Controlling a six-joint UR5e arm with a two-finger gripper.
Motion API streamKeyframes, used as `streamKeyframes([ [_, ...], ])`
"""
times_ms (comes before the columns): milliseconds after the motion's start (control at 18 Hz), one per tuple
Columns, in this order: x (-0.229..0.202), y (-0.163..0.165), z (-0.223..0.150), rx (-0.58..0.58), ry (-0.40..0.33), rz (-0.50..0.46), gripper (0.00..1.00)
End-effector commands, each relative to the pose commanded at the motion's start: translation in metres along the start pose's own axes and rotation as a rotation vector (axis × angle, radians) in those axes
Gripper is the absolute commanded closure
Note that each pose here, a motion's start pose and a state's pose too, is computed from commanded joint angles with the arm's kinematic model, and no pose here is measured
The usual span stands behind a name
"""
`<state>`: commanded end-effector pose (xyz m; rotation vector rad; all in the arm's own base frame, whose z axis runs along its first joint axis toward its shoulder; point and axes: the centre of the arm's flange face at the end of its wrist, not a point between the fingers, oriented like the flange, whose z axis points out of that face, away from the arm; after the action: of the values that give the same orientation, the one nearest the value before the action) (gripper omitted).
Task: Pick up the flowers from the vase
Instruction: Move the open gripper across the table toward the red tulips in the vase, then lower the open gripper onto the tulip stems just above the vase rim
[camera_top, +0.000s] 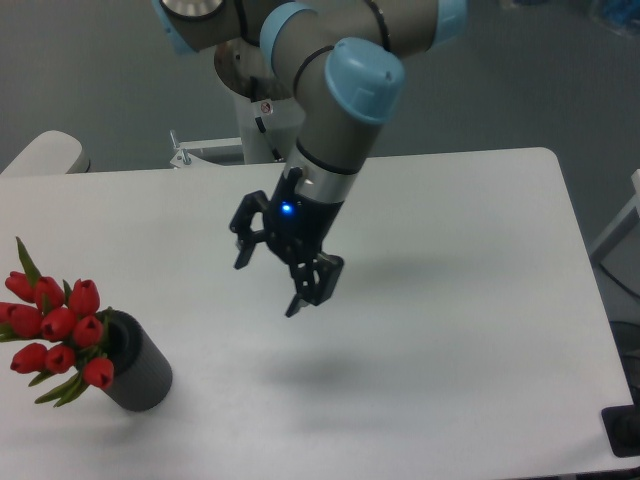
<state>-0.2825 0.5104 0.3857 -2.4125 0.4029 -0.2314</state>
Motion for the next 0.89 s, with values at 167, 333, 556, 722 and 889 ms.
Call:
streamKeyframes([
  [167,0.014,-0.01,0.016,0.063,0.063,0.001,0.0],
  [333,0.021,-0.02,0.023,0.152,0.126,-0.038,0.0],
  [556,0.032,-0.029,0.045,0.165,0.169,-0.029,0.0],
  [722,0.035,-0.042,0.061,0.172,0.17,-0.11,0.0],
  [889,0.041,-0.042,0.072,0.175,0.171,-0.129,0.0],
])
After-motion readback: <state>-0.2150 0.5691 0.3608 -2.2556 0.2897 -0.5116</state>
